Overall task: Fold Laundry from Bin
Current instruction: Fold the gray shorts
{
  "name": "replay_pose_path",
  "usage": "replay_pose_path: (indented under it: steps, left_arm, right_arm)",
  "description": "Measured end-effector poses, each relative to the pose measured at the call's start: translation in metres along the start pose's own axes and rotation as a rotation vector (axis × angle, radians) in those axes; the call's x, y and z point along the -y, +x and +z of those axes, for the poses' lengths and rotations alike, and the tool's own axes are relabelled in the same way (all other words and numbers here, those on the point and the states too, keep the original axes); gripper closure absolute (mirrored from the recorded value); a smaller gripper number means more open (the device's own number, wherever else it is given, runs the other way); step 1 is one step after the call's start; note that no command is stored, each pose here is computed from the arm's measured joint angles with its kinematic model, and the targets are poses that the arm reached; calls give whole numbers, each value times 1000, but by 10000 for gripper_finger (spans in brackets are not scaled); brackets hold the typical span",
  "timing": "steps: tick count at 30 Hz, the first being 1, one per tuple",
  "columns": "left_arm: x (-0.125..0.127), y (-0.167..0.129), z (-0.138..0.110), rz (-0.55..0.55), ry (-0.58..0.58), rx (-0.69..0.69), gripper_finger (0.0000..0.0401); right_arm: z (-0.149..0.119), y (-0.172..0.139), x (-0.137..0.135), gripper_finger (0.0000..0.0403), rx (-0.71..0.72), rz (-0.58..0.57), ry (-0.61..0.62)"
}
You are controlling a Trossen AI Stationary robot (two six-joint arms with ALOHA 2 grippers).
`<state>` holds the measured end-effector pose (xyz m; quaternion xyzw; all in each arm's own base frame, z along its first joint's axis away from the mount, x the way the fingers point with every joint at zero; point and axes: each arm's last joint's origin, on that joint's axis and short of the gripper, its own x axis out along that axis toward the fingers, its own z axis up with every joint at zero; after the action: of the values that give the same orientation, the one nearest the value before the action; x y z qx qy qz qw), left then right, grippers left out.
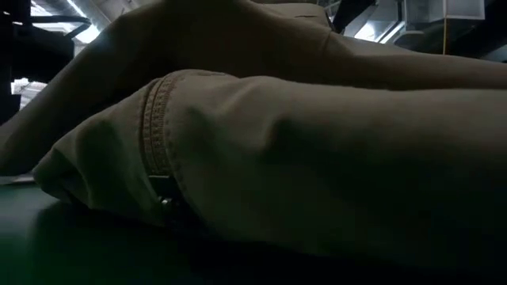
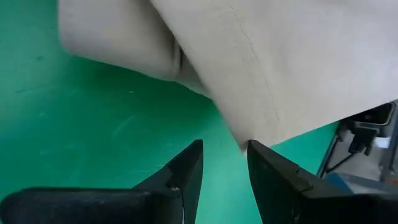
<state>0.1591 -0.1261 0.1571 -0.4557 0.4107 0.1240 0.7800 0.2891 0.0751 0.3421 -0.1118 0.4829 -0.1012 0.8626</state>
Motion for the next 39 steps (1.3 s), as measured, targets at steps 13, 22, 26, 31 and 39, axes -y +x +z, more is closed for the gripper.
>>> replay_pose_path:
  steps: [13,22,26,31,39]
  left_arm:
    - [8,2,2,-102,50,83,294]
    - [49,-12,17,-507,169,256,397]
    - [67,-26,33,-710,207,411,399]
    - [72,-34,56,-802,298,560,400]
    - [73,-44,86,-913,354,675,401]
  right_arm:
    - [0,0,0,400,0,0,-1]
    - [0,0,2,400,8,-60,-59]
    - [1,0,4,400,15,-147,-149]
    - [2,-1,7,400,16,-261,-259]
    - [10,-3,10,400,87,-391,-245]
